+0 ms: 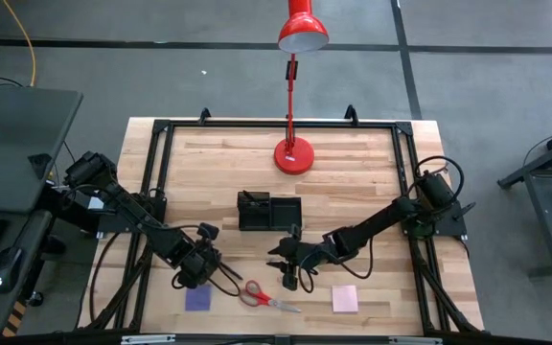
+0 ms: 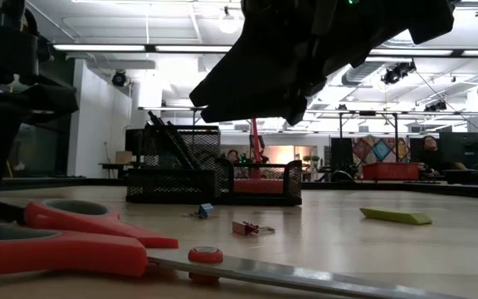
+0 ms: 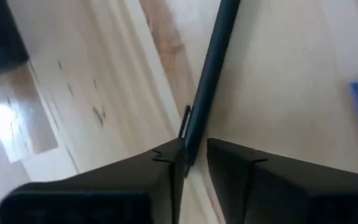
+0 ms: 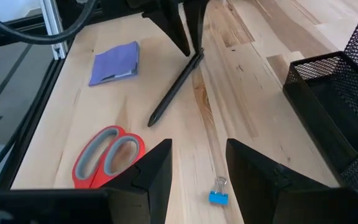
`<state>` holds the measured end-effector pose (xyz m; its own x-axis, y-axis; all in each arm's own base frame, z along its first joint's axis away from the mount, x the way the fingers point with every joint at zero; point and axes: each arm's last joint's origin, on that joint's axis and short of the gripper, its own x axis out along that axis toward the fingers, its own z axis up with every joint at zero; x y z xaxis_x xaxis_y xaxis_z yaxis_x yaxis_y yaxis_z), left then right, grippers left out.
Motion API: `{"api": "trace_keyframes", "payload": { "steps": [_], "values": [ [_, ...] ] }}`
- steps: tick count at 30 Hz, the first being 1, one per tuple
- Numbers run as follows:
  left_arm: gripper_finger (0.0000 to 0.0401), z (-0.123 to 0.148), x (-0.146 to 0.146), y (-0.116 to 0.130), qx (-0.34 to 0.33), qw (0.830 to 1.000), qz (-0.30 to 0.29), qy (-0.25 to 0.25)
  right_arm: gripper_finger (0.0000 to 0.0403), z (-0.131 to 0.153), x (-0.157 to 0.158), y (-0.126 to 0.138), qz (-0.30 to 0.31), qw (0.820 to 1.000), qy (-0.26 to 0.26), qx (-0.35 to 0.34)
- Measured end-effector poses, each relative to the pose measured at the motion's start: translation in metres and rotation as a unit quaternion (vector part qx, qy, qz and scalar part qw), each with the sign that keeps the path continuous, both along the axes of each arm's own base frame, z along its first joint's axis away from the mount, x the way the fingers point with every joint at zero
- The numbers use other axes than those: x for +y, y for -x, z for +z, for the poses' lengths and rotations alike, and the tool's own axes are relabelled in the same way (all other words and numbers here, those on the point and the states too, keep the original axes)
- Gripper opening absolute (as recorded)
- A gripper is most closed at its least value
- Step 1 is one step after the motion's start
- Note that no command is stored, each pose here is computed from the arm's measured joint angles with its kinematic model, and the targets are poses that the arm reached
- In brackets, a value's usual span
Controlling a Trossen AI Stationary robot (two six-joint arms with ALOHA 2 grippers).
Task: Pick and place office supplies into organizer
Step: Put the black pen into the desk organizer
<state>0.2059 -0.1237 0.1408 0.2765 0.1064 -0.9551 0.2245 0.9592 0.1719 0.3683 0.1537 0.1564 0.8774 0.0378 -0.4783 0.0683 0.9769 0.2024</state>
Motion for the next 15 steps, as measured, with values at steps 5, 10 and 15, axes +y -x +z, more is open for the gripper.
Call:
{"api": "trace_keyframes", "payload": {
  "steps": [5, 10, 15],
  "values": [
    [0.0100, -0.0007, 0.0023, 0.0041, 0.023, 1.000, 0.003, -0.008, 0.0144, -0.0004, 0.0000, 0.0002, 0.001, 1.000, 0.000, 0.003],
    [0.0125, -0.0006, 0.0030, 0.0041, 0.019, 1.000, 0.003, -0.018, 0.0144, -0.0005, -0.0003, 0.0003, -0.002, 1.000, 0.003, 0.003],
    [0.0135, -0.0002, 0.0022, 0.0026, 0.011, 1.000, 0.000, -0.015, 0.0144, -0.0004, -0.0010, 0.0002, -0.014, 1.000, 0.009, 0.000]
  ]
}}
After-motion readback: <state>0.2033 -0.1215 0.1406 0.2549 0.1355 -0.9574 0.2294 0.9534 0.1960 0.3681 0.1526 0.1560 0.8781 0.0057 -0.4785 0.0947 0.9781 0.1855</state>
